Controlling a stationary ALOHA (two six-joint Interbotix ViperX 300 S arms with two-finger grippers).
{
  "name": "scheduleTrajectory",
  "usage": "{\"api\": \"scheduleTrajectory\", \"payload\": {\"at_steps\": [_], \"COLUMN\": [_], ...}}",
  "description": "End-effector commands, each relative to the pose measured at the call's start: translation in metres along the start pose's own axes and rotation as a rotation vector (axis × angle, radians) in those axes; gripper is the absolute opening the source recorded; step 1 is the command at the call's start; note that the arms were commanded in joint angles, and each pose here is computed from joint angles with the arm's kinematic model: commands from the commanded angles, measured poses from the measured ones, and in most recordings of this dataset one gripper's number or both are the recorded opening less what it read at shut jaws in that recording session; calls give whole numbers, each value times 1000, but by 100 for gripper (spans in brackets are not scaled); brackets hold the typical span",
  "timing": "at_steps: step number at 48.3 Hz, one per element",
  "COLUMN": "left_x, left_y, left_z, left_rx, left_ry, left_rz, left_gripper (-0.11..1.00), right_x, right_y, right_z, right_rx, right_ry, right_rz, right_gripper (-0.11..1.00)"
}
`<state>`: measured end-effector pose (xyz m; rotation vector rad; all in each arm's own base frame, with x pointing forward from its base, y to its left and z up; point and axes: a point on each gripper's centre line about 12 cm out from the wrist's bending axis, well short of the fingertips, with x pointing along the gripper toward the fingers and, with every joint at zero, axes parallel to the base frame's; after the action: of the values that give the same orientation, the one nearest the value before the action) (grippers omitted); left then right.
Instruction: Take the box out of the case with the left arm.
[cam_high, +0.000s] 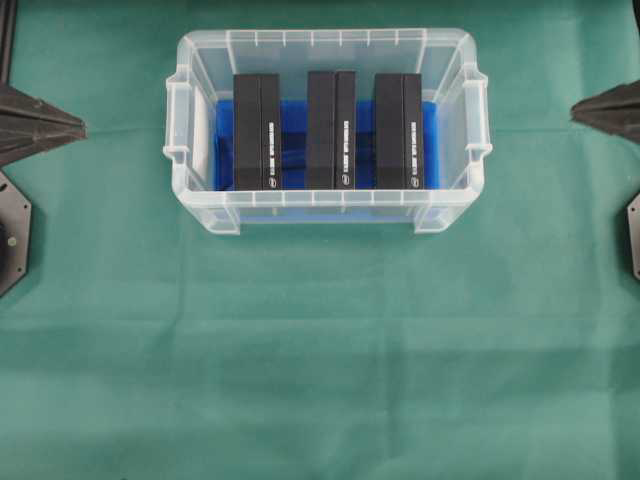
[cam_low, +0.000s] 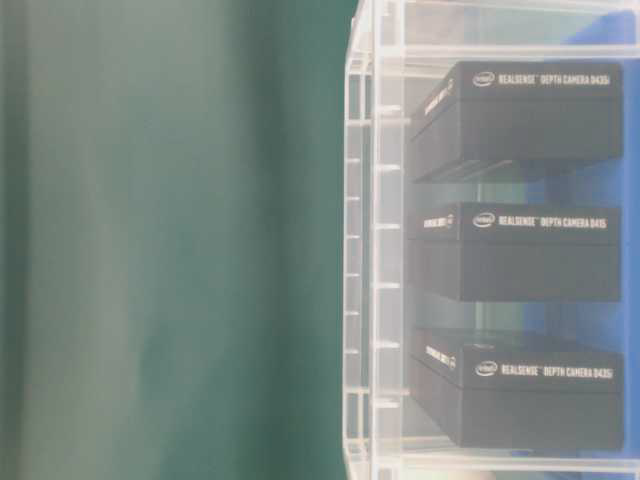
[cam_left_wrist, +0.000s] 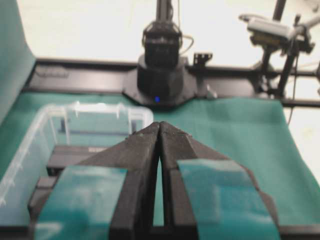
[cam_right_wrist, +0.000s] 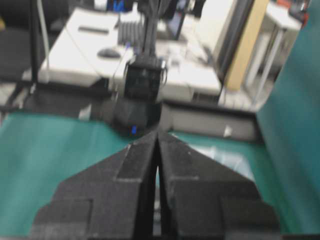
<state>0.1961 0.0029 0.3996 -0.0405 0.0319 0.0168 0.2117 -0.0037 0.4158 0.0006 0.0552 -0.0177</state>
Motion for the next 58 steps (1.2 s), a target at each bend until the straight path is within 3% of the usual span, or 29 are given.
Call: {"api": "scheduleTrajectory", "payload": {"at_steps": [1, 9, 17, 26, 33, 38, 49, 54, 58], "left_x": [1, -1, -7, -16, -20, -20, -19, -21, -23], "left_y": [0, 1, 2, 3, 3, 3, 3, 3, 3], "left_z": [6, -1, -11, -20, -27, -32, -34, -35, -36], "left_rx": [-19, -120, -185, -200, -196, -193, -213, -293, -409], "left_ry": [6, 143, 411, 739, 947, 1038, 1057, 1070, 1079], "left_rz": [5, 22, 70, 126, 162, 174, 192, 242, 321], "left_gripper": [2, 2, 2, 2, 2, 2, 2, 2, 2], "right_x": [3, 5, 3, -17, -33, -35, -34, -34, -34], "right_y": [0, 0, -1, -1, -1, -1, -2, -2, -3], "right_z": [4, -11, -37, -63, -71, -72, -71, -71, -71], "right_rx": [15, 80, 164, 211, 227, 227, 221, 221, 219], "right_ry": [29, 195, 532, 992, 1249, 1284, 1273, 1273, 1274], "right_rz": [-1, -8, -49, -122, -174, -182, -188, -188, -193], "right_gripper": [2, 2, 2, 2, 2, 2, 2, 2, 2]}}
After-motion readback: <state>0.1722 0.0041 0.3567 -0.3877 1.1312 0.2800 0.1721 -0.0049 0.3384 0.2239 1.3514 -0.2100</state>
